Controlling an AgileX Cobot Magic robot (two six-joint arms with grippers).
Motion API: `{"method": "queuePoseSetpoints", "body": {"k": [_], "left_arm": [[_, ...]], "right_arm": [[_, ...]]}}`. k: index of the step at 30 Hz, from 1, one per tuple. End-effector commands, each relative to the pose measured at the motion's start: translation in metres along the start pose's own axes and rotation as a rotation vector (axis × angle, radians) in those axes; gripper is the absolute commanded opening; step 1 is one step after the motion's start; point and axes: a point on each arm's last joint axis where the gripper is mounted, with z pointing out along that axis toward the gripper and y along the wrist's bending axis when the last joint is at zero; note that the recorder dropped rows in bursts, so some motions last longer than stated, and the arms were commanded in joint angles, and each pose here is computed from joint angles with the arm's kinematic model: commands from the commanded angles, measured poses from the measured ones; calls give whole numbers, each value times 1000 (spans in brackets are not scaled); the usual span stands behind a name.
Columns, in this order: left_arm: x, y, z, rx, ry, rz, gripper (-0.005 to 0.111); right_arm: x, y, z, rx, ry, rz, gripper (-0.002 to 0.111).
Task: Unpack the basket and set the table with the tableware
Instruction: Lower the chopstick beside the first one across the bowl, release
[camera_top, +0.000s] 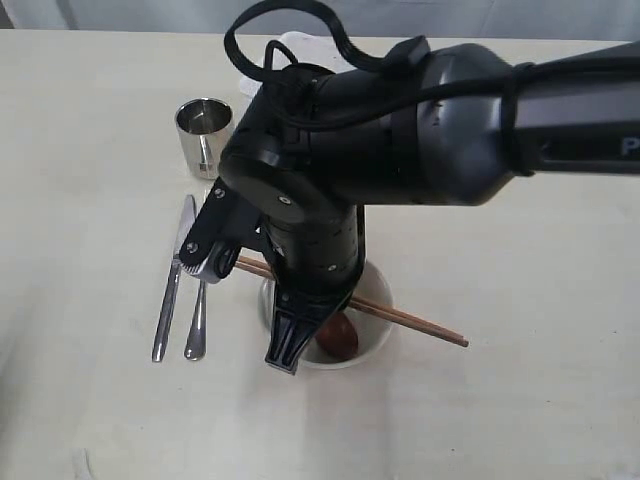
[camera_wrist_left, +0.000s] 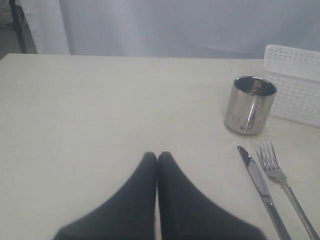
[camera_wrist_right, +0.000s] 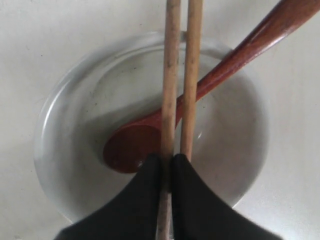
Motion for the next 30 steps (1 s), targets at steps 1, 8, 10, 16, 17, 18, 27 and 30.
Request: {"method": "queuePoseSetpoints", "body": {"k": [1, 8, 10, 16, 17, 18, 27, 30], "left_arm": [[0, 0, 0, -2, -9, 2, 0], [0, 0, 0, -2, -9, 2, 0], [0, 0, 0, -2, -9, 2, 0], [0, 0, 0, -2, -9, 2, 0], [0, 0, 0, -2, -9, 2, 0], [0, 0, 0, -2, -9, 2, 0], [0, 0, 0, -2, -9, 2, 0], [0, 0, 0, -2, -9, 2, 0]], "right_arm": [[-1, -1, -2, 0, -2, 8, 0], [-1, 0, -2, -8, -5, 13, 0], [-1, 0, -2, -8, -5, 12, 2], [-1, 0, -2, -8, -5, 15, 30], [-1, 0, -2, -8, -5, 15, 31], [-1, 0, -2, -6, -4, 14, 31], [0, -3, -5, 19, -5, 19, 31], [2, -4, -12, 24, -24, 23, 31]]}}
